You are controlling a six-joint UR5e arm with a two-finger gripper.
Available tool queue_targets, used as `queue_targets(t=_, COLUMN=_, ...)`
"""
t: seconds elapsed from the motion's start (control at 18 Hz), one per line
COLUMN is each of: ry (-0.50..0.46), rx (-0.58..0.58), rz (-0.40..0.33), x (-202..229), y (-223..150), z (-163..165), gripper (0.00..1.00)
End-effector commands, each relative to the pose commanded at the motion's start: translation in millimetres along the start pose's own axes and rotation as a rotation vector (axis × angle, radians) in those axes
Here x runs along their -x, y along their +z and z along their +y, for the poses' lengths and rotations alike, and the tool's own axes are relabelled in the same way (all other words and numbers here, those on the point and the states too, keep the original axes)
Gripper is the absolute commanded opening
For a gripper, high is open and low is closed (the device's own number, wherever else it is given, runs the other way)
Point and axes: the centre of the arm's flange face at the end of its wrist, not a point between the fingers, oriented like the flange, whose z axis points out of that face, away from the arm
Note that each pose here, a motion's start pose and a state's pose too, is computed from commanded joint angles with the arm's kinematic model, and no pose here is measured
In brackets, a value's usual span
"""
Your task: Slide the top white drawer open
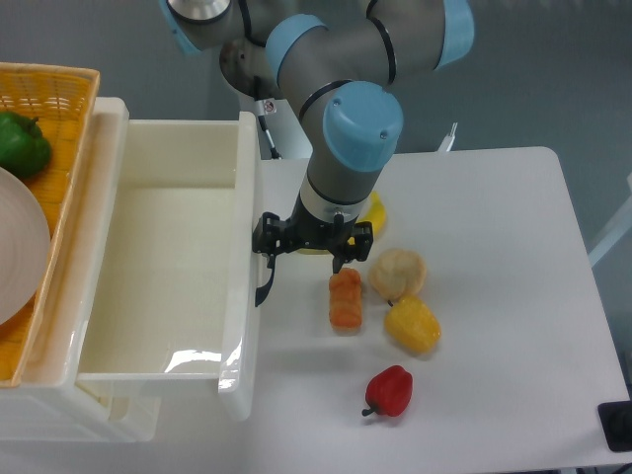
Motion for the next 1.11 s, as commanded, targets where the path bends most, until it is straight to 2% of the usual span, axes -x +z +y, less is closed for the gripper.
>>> queue_targets(t=0.78, ry=-0.024, rx=0.001, rz=0.05, x=6.8, y=2.9, z=1.4, gripper=1.0)
queue_targets(t=0.94, ry=-0.04, rx=-0.013, rz=0.042, x=15.6, y=-4.9, z=2.6, gripper=1.0)
queue_targets(t=1.11, ry=-0.018, rx=-0.027, rz=-0.001, x=20.6, y=-17.1, z=2.8, gripper=1.0)
